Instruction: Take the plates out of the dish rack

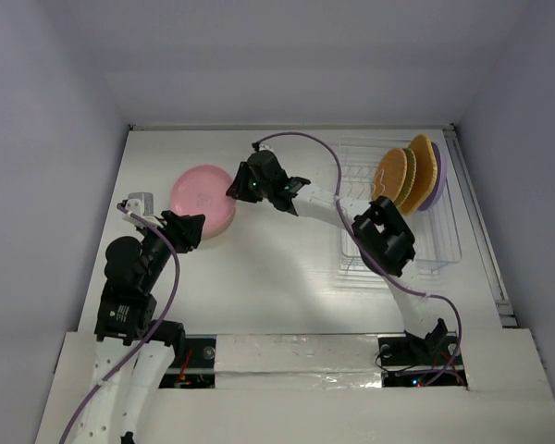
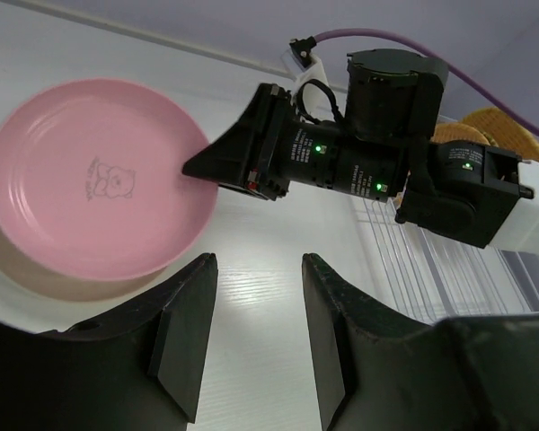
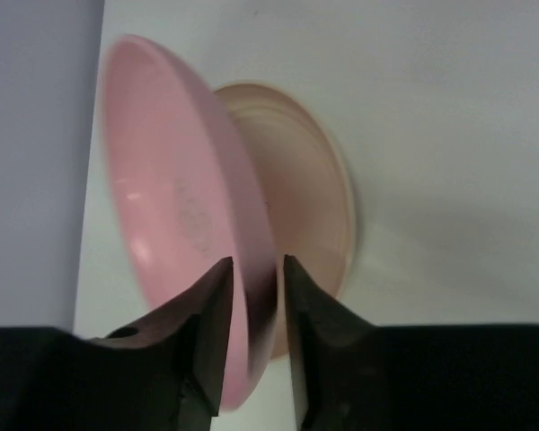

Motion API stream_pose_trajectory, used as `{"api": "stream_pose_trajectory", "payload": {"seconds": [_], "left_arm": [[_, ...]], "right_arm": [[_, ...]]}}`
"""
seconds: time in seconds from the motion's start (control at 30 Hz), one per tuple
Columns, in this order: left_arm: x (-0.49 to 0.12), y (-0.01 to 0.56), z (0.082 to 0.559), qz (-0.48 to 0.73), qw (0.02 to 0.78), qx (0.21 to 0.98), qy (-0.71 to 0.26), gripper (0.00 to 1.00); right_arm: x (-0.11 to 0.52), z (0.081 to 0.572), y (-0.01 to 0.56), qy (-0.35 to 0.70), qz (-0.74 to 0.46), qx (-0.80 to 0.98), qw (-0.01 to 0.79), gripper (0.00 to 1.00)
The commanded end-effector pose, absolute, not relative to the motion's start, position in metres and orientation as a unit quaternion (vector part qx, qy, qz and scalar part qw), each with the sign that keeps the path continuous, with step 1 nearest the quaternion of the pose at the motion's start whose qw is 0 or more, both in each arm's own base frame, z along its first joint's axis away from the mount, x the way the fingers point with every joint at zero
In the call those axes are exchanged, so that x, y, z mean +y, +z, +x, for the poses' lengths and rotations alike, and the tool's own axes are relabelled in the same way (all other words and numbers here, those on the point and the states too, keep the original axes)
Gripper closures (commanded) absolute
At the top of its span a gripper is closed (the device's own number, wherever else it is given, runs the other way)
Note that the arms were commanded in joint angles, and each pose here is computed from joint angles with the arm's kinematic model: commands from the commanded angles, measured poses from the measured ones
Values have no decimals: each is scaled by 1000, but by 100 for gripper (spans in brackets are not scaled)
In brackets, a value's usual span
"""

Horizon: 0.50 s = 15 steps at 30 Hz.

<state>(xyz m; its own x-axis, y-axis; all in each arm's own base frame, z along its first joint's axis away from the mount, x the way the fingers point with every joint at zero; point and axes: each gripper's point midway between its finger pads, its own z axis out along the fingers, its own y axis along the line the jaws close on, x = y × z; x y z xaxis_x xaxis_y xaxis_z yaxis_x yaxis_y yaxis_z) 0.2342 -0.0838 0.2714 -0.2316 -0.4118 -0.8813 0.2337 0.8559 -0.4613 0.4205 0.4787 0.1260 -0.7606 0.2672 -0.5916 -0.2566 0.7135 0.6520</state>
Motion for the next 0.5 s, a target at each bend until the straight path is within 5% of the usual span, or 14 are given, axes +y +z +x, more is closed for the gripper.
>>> {"api": "stream_pose_trajectory", "payload": {"seconds": [0.0,0.17,0.3,0.37,0.47], "left_arm": [[-85,290,236,-52,638,719,-271,61],[-85,291,236,-52,639,719,-269,61],[-85,291,235,-52,639,718,-270,61],[-85,291,235,-52,639,718,-270,61],[-85,291,235,-52,640,718,-270,61]], "right_arm": [[516,412,190,445,-24,813,376,62],[496,410,197,409,-29,822,395,34],[464,412,222,358,-34,820,445,33],[440,408,247,337,-22,813,475,38],[395,403,252,270,-11,813,516,73]]}}
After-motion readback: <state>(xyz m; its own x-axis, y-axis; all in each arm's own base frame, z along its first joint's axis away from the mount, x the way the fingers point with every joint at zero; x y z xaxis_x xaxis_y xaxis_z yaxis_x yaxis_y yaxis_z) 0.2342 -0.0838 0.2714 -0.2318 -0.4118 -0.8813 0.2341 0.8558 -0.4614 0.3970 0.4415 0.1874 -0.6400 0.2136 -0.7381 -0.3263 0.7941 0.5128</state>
